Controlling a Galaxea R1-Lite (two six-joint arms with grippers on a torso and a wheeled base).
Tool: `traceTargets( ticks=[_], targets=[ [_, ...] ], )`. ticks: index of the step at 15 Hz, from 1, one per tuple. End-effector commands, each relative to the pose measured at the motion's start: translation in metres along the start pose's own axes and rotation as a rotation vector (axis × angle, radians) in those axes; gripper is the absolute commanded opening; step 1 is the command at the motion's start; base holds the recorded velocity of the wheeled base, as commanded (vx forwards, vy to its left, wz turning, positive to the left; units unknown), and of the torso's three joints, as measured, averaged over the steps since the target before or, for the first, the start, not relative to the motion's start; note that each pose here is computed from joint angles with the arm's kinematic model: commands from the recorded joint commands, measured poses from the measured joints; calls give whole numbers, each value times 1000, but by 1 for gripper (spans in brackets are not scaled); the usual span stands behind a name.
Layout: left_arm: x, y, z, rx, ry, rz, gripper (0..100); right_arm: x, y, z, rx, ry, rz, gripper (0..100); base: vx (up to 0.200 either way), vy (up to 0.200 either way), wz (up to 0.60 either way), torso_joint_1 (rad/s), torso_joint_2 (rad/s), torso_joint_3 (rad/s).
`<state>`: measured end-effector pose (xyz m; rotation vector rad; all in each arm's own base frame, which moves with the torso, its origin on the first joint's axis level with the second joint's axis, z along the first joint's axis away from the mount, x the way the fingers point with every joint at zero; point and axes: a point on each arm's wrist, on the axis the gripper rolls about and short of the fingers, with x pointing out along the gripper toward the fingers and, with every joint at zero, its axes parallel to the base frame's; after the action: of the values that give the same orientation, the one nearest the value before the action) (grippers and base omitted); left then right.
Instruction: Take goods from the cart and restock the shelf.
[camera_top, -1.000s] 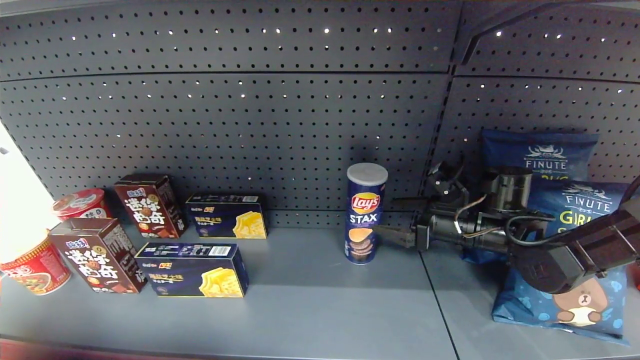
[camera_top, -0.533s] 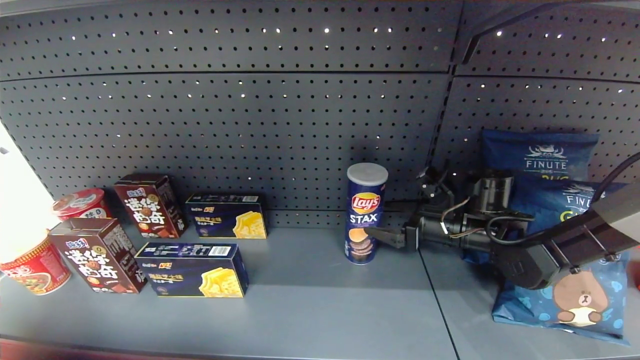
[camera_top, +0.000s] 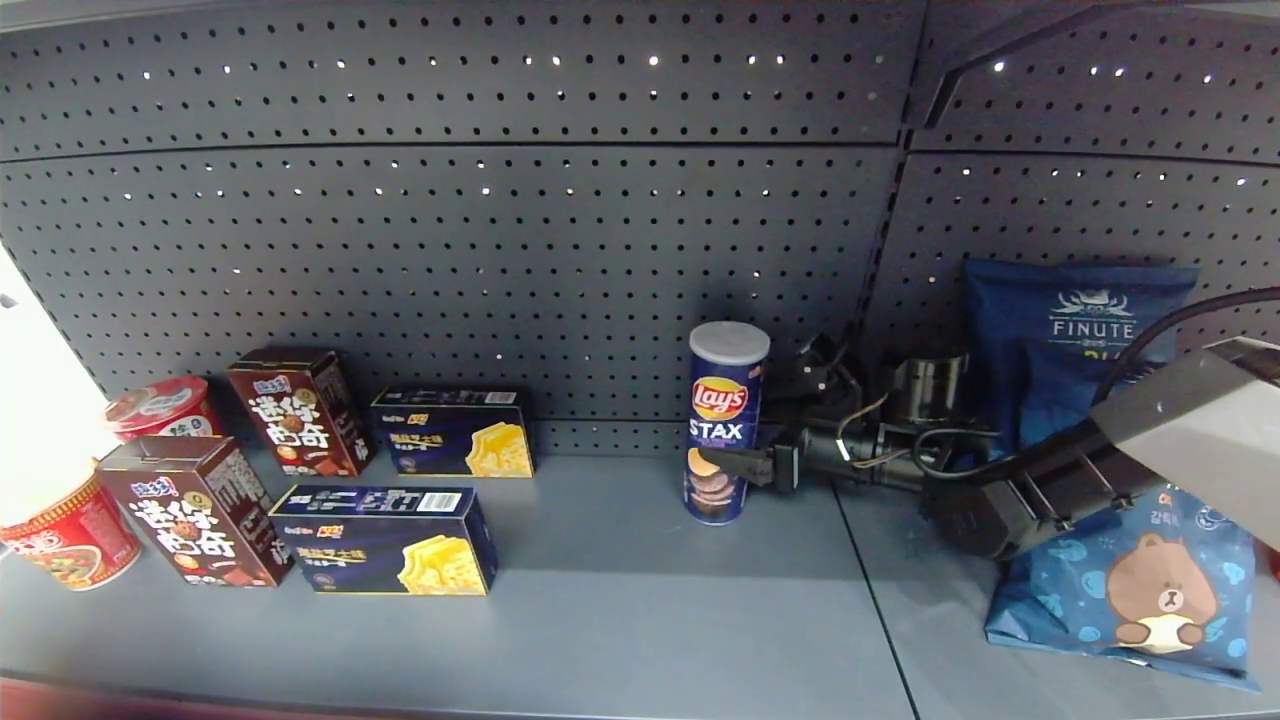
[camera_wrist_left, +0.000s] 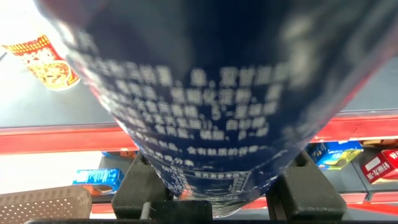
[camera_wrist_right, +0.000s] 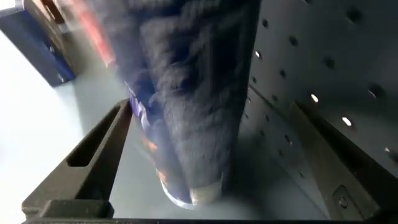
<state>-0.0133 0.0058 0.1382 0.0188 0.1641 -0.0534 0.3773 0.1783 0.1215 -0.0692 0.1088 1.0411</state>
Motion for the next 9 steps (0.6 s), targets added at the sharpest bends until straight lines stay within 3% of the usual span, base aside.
traceTargets(
  ticks=[1,4,9],
  targets=[
    [1,0,-2,-1,6,2,0,11,0,-6,5,4,14,100,0,0,0,0,0,0],
    [1,0,-3,-1,10,4,0,22,8,-6,17,-4,36,100,0,0,0,0,0,0],
    [1,0,-4,-14,13,5,0,33,2,-13,43,-24,40,100,0,0,0,0,0,0]
  ],
)
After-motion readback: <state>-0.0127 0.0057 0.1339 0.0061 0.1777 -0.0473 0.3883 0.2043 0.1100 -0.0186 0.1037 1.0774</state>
